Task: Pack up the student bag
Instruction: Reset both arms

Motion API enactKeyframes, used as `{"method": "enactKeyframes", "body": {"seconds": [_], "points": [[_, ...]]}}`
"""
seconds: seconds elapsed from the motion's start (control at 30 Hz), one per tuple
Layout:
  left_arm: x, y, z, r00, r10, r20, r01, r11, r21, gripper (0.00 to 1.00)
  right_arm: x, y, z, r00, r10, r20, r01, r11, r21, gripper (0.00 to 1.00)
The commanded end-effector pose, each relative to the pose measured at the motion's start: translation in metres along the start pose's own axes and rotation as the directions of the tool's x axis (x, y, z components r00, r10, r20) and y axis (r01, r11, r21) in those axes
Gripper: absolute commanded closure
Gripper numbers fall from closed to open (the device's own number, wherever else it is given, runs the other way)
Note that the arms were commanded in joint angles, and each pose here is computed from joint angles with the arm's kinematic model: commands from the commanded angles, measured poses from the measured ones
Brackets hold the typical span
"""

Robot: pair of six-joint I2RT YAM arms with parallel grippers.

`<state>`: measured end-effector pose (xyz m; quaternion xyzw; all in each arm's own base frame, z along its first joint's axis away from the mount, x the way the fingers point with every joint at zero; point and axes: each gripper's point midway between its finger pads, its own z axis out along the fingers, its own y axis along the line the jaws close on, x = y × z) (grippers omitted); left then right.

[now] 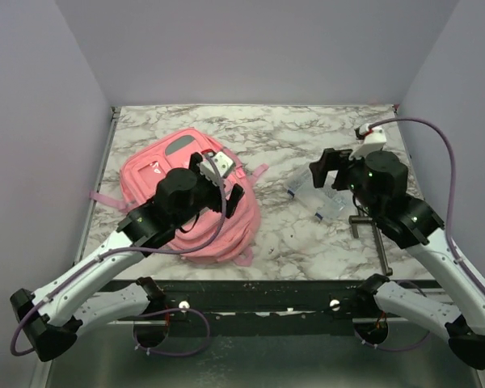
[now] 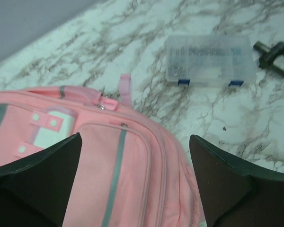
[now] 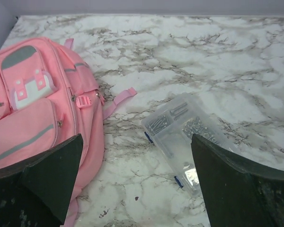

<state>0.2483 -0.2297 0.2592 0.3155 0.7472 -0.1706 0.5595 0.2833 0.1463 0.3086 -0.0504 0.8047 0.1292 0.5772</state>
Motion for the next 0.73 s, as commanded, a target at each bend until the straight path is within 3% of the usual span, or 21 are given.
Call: {"method": "enactKeyframes", "body": {"seconds": [0.0,0.17,0.37,0.57,0.7], "points": [[-0.067,0.015,-0.052,0.985,-0.065,0.160,0.073,0.997,-0.041,0.02,-0.033,-0.019,-0.037,0.996,0.009,0.088,-0.014,0.998,0.058,0.00],[-0.119,0.036,-0.119,0.922,-0.122,0.368,0.163,0.983,-0.082,0.01,-0.083,-0.029,-0.086,0.967,0.022,0.253,-0.034,0.998,0.045,0.00],[-0.148,0.055,-0.184,0.824,-0.158,0.544,0.250,0.963,-0.098,0.02,-0.121,-0.044,-0.140,0.916,0.067,0.396,-0.086,0.996,0.032,0.00],[-0.158,0.063,-0.221,0.757,-0.179,0.628,0.297,0.951,-0.088,0.02,-0.139,-0.047,-0.179,0.858,0.128,0.498,-0.123,0.991,-0.045,0.00],[-0.161,0.061,-0.225,0.741,-0.205,0.639,0.313,0.948,-0.059,0.02,-0.132,-0.050,-0.173,0.885,0.143,0.443,-0.154,0.988,-0.010,0.00]]}}
